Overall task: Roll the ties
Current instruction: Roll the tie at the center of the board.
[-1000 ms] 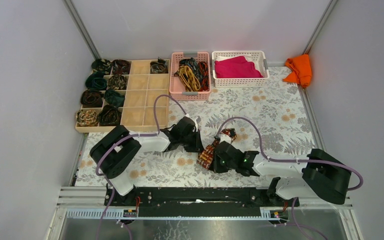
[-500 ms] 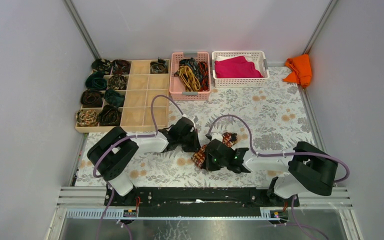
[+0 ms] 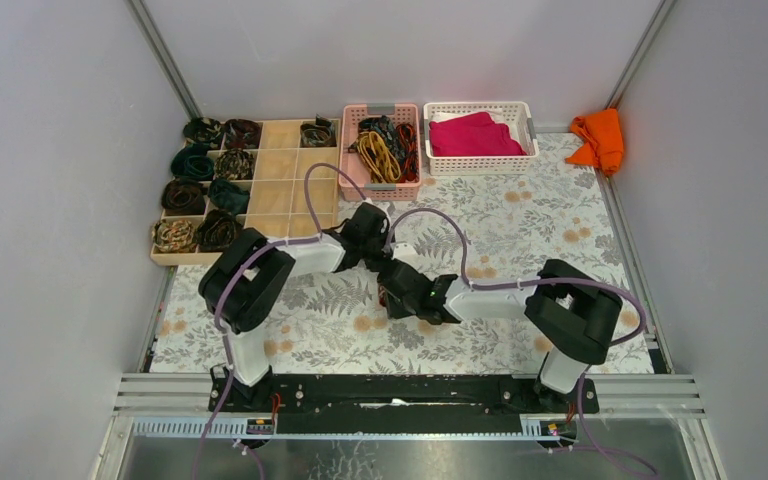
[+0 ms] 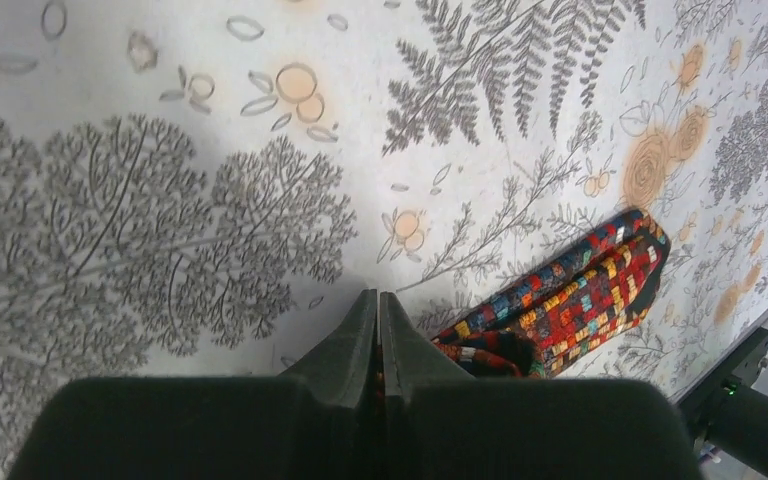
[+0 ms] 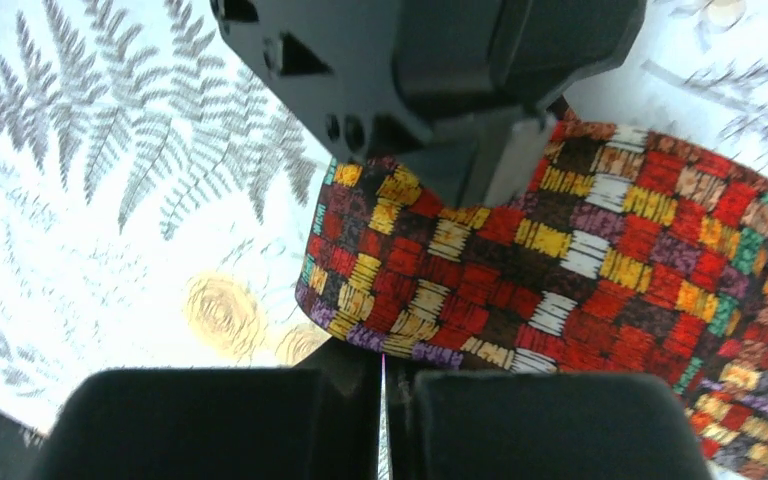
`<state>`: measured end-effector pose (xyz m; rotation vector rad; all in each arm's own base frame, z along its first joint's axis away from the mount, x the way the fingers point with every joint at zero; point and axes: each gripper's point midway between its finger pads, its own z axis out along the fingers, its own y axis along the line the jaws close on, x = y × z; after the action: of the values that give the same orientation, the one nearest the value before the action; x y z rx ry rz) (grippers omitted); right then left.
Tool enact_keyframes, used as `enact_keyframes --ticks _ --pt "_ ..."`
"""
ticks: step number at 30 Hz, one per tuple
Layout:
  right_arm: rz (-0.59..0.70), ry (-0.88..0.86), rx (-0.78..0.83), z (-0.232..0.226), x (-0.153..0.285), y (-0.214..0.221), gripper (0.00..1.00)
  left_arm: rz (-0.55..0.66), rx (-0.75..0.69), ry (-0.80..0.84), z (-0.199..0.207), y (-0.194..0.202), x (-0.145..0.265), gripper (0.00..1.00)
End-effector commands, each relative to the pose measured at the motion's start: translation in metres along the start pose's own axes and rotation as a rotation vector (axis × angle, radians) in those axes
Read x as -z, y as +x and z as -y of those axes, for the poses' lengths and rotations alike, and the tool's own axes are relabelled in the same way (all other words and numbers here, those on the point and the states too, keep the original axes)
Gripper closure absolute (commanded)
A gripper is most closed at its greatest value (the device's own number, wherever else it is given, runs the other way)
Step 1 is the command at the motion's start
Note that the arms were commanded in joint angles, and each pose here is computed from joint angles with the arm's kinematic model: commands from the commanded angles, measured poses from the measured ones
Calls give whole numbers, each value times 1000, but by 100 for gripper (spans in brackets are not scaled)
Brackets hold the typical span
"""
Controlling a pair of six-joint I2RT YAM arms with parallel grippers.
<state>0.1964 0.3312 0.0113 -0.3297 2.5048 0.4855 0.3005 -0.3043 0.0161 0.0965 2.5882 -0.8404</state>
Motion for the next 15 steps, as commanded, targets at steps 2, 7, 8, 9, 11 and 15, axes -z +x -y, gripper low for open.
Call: enact_keyframes --ticks 2,7,8,9,11,15 --pt "-60 262 61 77 -12 6 100 -88 -29 -62 -22 11 -18 91" --pt "-58 295 59 101 -10 -5 100 -106 3 -67 -23 10 -28 94" --pt "-58 305 68 105 -9 -7 100 -106 8 -65 -22 10 -27 94" --pt "-60 315 73 110 -7 -9 100 -104 12 -65 -22 10 -26 94" --pt "-71 321 87 117 -3 -11 100 -96 22 -67 -23 11 -23 94" --pt "-85 268 113 111 10 -14 100 -79 19 -64 -23 11 -21 94"
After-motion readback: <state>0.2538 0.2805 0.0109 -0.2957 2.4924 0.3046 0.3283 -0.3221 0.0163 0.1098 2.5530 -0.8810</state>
